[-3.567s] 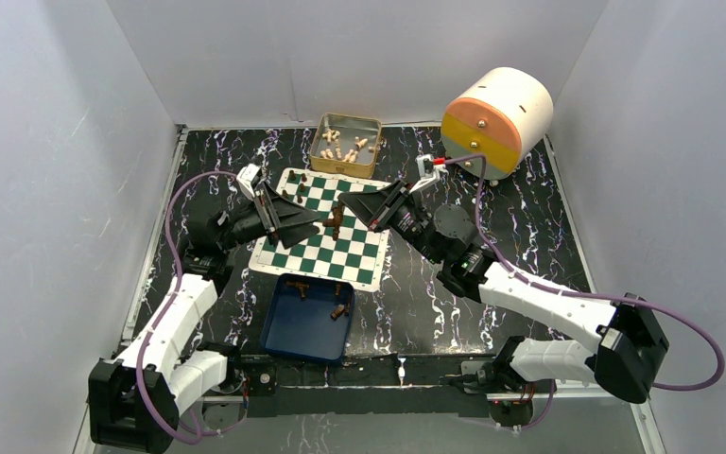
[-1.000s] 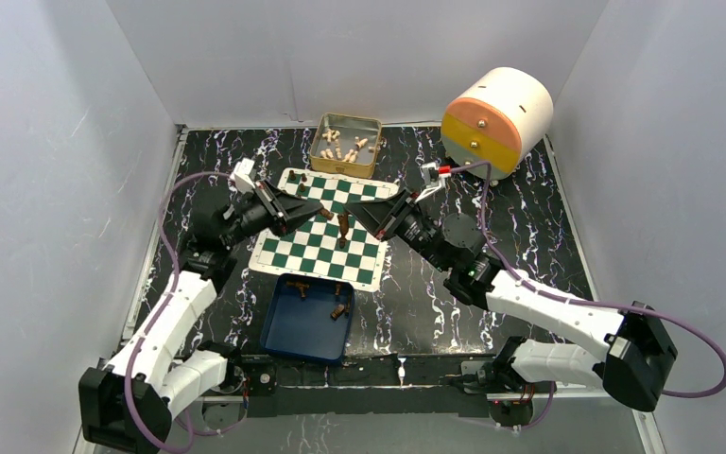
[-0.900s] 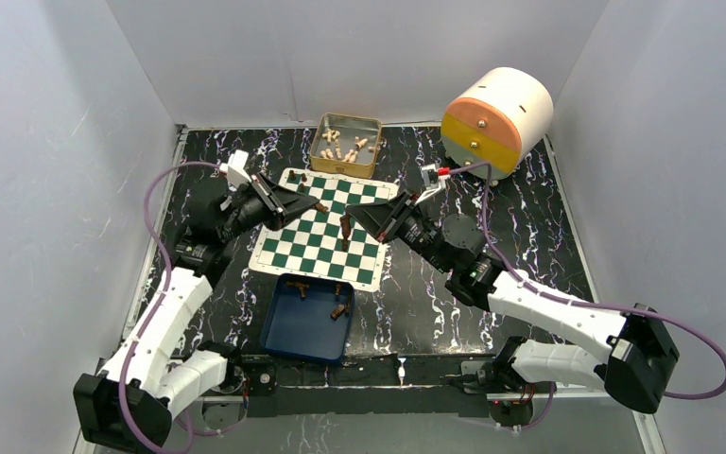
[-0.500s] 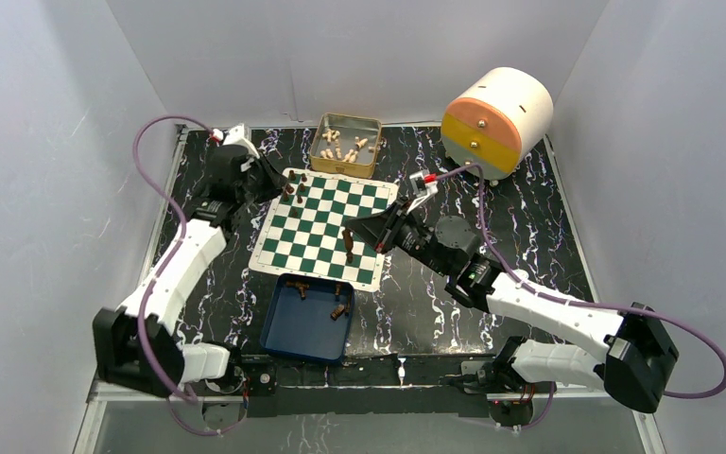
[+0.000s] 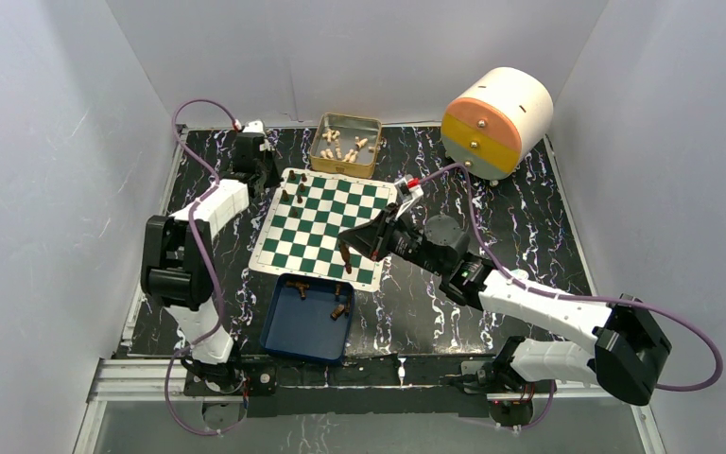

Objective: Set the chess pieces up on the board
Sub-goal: Place the chess piece on the chessboard.

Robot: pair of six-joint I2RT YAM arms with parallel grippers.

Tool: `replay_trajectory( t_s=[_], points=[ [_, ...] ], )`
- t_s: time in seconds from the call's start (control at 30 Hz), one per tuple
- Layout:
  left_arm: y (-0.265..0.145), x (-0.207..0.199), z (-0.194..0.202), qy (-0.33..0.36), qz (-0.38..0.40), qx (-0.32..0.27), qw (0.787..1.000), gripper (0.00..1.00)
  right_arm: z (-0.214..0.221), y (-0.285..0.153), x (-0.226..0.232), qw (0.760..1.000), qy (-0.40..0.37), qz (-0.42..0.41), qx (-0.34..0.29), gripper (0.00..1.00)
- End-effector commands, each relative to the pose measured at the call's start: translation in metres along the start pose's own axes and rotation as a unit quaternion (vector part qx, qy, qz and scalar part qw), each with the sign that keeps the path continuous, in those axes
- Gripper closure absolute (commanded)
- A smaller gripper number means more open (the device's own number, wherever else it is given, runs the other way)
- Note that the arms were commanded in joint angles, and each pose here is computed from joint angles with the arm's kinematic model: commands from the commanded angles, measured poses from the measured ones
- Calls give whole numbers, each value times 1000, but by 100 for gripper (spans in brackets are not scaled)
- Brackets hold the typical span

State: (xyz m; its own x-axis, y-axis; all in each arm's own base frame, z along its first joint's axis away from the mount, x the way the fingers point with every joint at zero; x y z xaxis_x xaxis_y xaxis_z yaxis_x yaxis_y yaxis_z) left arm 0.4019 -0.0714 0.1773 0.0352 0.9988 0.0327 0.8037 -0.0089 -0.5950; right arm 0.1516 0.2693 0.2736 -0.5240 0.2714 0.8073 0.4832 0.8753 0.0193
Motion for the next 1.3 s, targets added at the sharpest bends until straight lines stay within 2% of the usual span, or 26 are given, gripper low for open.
replay_trajectory(
  t_s=[0.0,0.23,0.53,0.83,1.27],
  points=[
    [6,-2,-43,18,2,-78,997,100,-11,5,12,999,-20,-29,-13,94],
    [34,-4,-37,43,3,-63,997,100,-13,9,10,999,-29,-19,-16,94],
    [54,-13,-23,26,42,-57,997,100,-15,13,12,999,-37,-18,-13,94],
    [67,-16,-5,30,52,-36,998,100,-17,8,11,999,-44,-10,-26,93],
    [64,-14,11,33,48,-15,998,100,-18,3,11,998,-51,-8,-36,93]
  ],
)
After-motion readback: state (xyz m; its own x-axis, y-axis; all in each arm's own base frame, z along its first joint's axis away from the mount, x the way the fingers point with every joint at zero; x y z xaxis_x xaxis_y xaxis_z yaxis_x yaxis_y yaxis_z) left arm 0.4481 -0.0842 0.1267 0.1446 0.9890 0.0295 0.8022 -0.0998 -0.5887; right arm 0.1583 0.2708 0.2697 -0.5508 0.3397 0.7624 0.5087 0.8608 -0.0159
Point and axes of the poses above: each gripper's point midway between its finger pads, its own y axis out along the fingers, its own x axis along the line the jaws close on, z = x × y, the point moved 10 cm from there along -y, back along the fingers, and after that the axes turned 14 degrees about y, right-handed, at the moved point
